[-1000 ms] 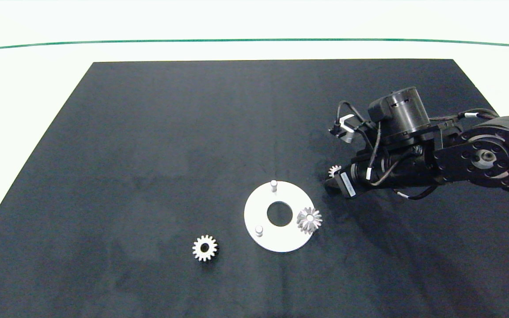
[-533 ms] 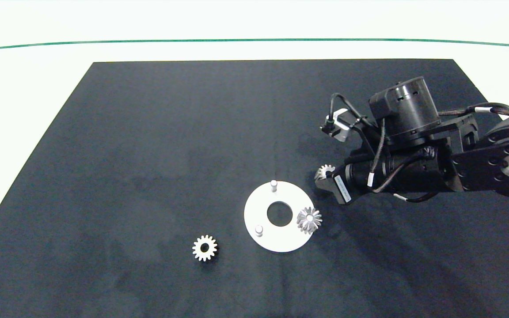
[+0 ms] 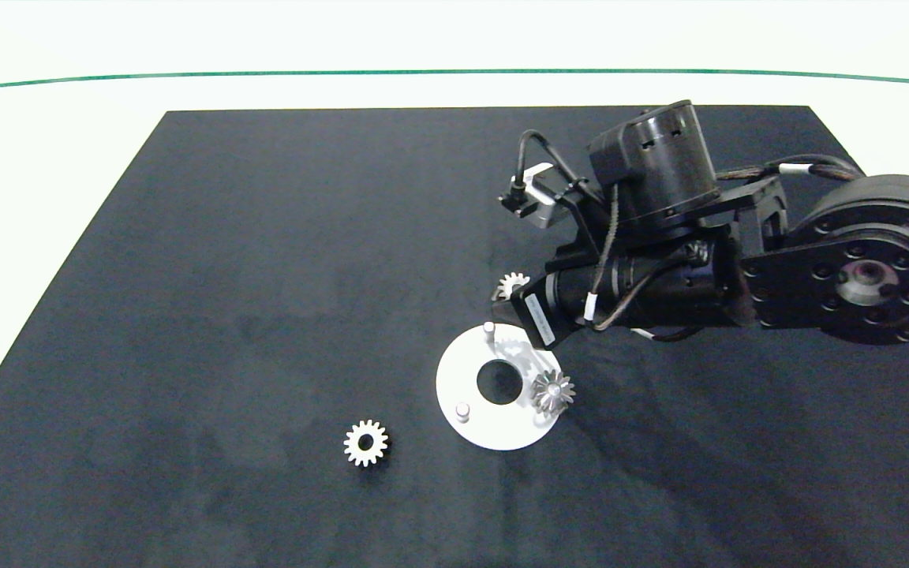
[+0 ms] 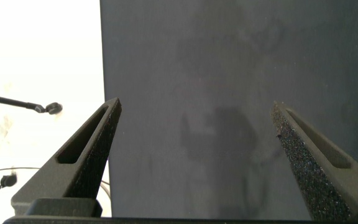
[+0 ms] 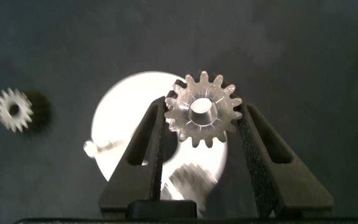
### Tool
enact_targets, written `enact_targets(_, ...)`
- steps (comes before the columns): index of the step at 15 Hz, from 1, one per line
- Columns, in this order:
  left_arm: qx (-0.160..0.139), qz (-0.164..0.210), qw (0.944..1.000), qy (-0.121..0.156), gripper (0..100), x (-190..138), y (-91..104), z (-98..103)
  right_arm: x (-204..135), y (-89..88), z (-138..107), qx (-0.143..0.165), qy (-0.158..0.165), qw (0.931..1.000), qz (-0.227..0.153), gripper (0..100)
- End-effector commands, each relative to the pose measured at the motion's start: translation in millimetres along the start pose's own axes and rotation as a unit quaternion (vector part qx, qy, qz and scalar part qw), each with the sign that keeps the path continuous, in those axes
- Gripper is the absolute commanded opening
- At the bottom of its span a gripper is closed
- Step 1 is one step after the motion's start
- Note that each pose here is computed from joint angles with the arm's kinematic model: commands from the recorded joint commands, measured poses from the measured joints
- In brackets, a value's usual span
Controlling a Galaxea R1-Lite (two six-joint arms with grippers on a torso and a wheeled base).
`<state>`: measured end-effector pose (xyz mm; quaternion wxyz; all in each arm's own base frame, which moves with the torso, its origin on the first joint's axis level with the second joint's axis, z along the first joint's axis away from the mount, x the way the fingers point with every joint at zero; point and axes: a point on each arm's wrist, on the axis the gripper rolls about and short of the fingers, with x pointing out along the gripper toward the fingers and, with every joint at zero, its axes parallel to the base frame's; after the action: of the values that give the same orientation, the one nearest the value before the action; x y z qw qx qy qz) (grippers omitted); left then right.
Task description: Install three planetary gears onto the carrier pins
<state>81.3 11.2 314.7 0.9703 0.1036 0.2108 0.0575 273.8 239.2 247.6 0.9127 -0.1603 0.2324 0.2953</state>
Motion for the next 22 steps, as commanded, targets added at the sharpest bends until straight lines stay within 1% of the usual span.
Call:
enact_targets(1,0.001,0.0,1.0,0.002,100,0,0.0,0,26,15.2,-1,-0.008,0.014,0.9998,0.012,25)
enact_targets(3,0.001,0.0,1.0,0.002,100,0,0.0,0,28,19.8,-3,-0.012,0.018,0.9997,0.015,25)
enact_targets(8,0.001,-0.001,1.0,-0.001,100,-1,-0.1,0,30,19.4,-9,-0.014,0.033,0.9993,0.003,25)
enact_targets(13,0.001,-0.002,1.0,0.0,100,-1,-0.1,0,30,18.5,-9,-0.015,0.035,0.9992,-0.008,25)
enact_targets(22,0.001,-0.002,1.0,-0.002,100,-1,0.0,0,34,18.9,-13,-0.016,0.044,0.9989,-0.008,25)
